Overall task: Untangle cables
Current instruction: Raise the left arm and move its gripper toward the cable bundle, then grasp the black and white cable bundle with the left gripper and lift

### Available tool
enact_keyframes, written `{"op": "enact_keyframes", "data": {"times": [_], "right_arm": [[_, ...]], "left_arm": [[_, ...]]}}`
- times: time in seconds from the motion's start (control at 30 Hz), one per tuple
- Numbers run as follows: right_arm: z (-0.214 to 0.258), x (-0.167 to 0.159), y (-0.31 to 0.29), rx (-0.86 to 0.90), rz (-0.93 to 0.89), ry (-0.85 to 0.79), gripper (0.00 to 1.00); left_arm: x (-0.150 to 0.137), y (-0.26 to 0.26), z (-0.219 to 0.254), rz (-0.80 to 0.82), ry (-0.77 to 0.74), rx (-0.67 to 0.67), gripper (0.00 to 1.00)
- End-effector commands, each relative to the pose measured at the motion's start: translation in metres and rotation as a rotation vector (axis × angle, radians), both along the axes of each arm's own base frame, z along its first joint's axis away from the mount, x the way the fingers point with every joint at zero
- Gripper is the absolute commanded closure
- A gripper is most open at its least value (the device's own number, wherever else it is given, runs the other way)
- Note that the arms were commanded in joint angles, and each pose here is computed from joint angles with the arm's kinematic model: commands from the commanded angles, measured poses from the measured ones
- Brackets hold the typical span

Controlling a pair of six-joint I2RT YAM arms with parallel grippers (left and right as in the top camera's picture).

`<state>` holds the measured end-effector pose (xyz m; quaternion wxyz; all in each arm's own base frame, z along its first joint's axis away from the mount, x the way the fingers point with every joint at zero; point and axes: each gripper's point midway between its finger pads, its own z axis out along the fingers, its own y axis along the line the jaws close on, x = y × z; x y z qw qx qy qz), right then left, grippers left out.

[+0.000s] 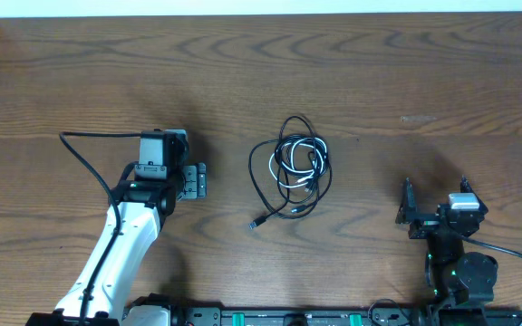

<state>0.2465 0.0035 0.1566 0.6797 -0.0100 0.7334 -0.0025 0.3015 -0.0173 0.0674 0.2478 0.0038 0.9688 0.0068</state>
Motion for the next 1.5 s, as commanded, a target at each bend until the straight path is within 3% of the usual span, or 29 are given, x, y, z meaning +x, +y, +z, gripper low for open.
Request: {"op": "enact_keyframes", "data": {"times": [0.0,0.67,1.07,1.47], "right_arm": [[0.0,0.0,0.002,-0.014,0.014,0.0,0.01],[0.0,0.0,0.002,-0.014,0.014,0.0,0.01],[0.0,0.0,0.002,-0.014,0.014,0.0,0.01],[0.0,0.0,0.002,-0.014,0.014,0.0,0.01]], "left_arm": [[0.005,-0.001,0.006,-0.01,-0.012,-0.005,0.15],[0.002,-0.005,0.004,-0.029,0.003,-0.021,0.15],[0.013,-0.088,0.039,-0.315,-0.077,-0.074,0.15],[0.051,-0.149,0.044,-0.431,-0.067,-0.08,0.15]]}}
